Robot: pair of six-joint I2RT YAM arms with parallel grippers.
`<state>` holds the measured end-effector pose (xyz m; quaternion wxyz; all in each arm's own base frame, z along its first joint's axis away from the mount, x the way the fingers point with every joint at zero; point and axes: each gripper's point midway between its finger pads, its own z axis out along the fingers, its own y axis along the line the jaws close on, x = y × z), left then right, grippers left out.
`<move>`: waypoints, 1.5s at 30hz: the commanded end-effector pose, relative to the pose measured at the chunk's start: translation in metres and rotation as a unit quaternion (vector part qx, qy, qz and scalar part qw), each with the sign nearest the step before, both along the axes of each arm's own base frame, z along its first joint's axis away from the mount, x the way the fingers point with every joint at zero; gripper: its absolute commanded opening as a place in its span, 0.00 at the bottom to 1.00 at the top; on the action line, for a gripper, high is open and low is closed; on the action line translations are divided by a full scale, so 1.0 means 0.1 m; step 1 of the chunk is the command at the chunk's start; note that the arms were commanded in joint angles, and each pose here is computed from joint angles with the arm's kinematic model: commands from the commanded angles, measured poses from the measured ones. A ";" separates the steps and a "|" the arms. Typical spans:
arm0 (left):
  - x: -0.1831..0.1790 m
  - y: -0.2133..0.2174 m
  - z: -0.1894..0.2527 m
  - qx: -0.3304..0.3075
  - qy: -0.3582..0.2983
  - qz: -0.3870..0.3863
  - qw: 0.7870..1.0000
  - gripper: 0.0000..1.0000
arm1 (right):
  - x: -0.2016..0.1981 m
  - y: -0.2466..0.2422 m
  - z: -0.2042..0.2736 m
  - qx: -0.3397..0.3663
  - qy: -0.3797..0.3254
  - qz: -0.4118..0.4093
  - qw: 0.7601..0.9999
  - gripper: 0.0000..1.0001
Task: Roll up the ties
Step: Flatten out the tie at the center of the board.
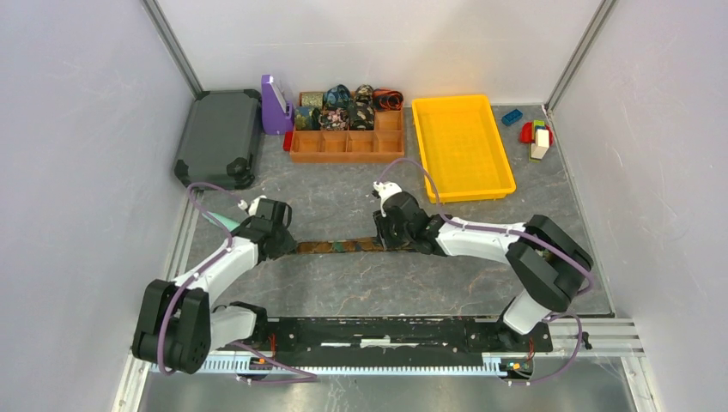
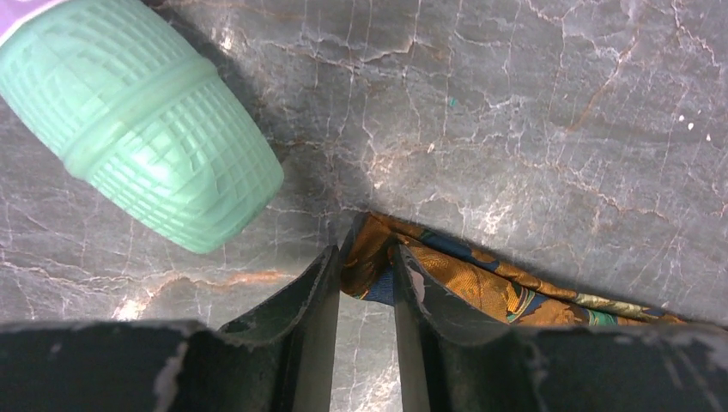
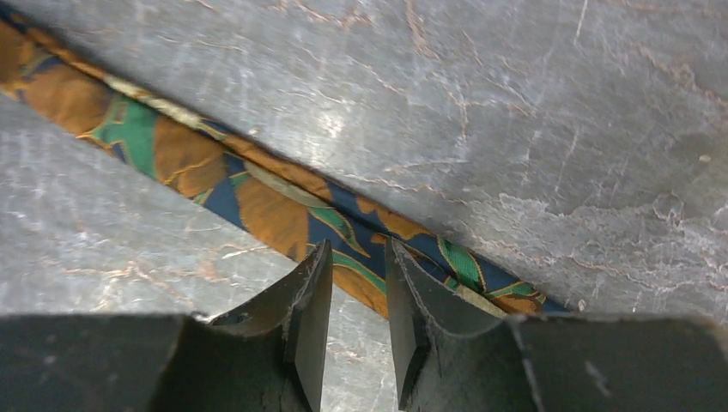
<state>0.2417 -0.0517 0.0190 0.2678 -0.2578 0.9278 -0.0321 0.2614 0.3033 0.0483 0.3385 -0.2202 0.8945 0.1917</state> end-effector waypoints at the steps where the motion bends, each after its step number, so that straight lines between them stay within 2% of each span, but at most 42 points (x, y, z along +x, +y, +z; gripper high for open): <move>1: -0.12 -0.07 0.03 -0.011 0.002 -0.026 1.000 0.35 | 0.02 -0.22 -0.25 -0.037 0.015 -0.047 0.998 0.35; 9: -0.30 -0.25 0.04 -0.034 0.002 -0.045 0.998 0.35 | -0.19 -0.61 -0.45 -0.074 0.036 -0.075 0.994 0.35; 20: -0.60 -0.65 0.10 -0.059 0.008 -0.103 0.993 0.35 | -0.32 -0.90 -0.32 -0.076 0.026 -0.074 0.994 0.38; 22: -0.64 -0.70 0.16 -0.059 0.000 -0.111 0.992 0.38 | -0.32 -0.98 -0.27 -0.080 0.017 -0.082 0.993 0.38; 25: -0.63 -0.69 0.25 -0.054 -0.018 -0.117 0.992 0.47 | -0.30 -0.94 -0.13 -0.074 0.002 -0.065 0.995 0.40; 27: -0.58 -0.66 0.33 -0.050 -0.045 -0.116 0.991 0.59 | -0.25 -0.81 0.00 -0.064 -0.006 -0.033 0.997 0.44; 30: -0.51 -0.69 0.47 -0.071 -0.104 -0.129 0.984 0.63 | -0.17 -0.68 0.20 -0.059 -0.017 -0.011 0.998 0.52; 33: -0.51 -0.77 0.54 -0.104 -0.150 -0.148 0.972 0.63 | -0.11 -0.55 0.40 -0.028 -0.043 0.004 0.999 0.60; 38: -0.56 -0.83 0.52 -0.130 -0.168 -0.167 0.963 0.58 | -0.13 -0.42 0.57 0.035 -0.084 0.028 0.995 0.66; 45: -0.58 -0.80 0.33 -0.133 -0.156 -0.146 0.968 0.52 | -0.20 -0.48 0.50 0.078 -0.124 0.025 0.989 0.69</move>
